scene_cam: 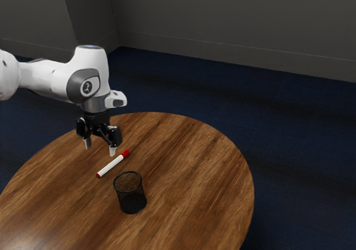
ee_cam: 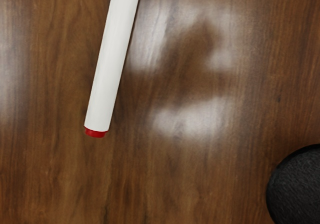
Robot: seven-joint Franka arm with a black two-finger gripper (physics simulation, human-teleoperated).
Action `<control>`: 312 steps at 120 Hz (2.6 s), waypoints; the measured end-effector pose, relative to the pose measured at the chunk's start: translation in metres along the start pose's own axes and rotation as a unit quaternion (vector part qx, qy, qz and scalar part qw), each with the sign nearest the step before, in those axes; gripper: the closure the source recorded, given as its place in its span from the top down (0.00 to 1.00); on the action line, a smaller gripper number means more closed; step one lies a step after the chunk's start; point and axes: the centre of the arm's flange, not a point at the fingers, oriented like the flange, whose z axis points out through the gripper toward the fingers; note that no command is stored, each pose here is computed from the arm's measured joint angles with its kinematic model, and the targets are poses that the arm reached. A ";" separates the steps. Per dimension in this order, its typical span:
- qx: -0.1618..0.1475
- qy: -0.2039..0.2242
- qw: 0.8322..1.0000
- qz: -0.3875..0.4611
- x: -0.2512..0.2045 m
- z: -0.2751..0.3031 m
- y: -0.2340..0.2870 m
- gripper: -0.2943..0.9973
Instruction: Put the marker into the pen holder.
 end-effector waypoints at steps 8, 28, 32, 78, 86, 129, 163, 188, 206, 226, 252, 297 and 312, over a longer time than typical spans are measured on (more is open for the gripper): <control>0.004 0.021 1.000 0.014 0.009 0.024 -0.001 0.77; 0.015 0.085 0.994 0.060 0.026 0.042 0.001 0.77; 0.017 0.094 0.993 0.067 0.028 0.043 -0.001 0.77; 0.036 0.095 0.988 0.120 0.047 0.087 -0.018 0.77; 0.036 0.090 0.988 0.122 0.047 0.089 -0.020 0.77; 0.043 0.078 0.987 0.136 0.066 0.092 -0.019 0.77; 0.042 0.059 0.988 0.139 0.075 0.097 -0.017 0.74; 0.041 0.055 0.988 0.141 0.074 0.097 -0.017 0.55; 0.040 0.053 0.988 0.141 0.074 0.098 -0.017 0.40; 0.040 0.053 0.988 0.142 0.074 0.098 -0.017 0.28; 0.044 0.067 0.987 0.142 0.074 0.085 -0.016 0.20; 0.027 0.290 0.937 0.192 -0.033 -0.035 0.057 0.17; 0.025 0.381 0.898 0.216 -0.080 -0.061 0.084 0.17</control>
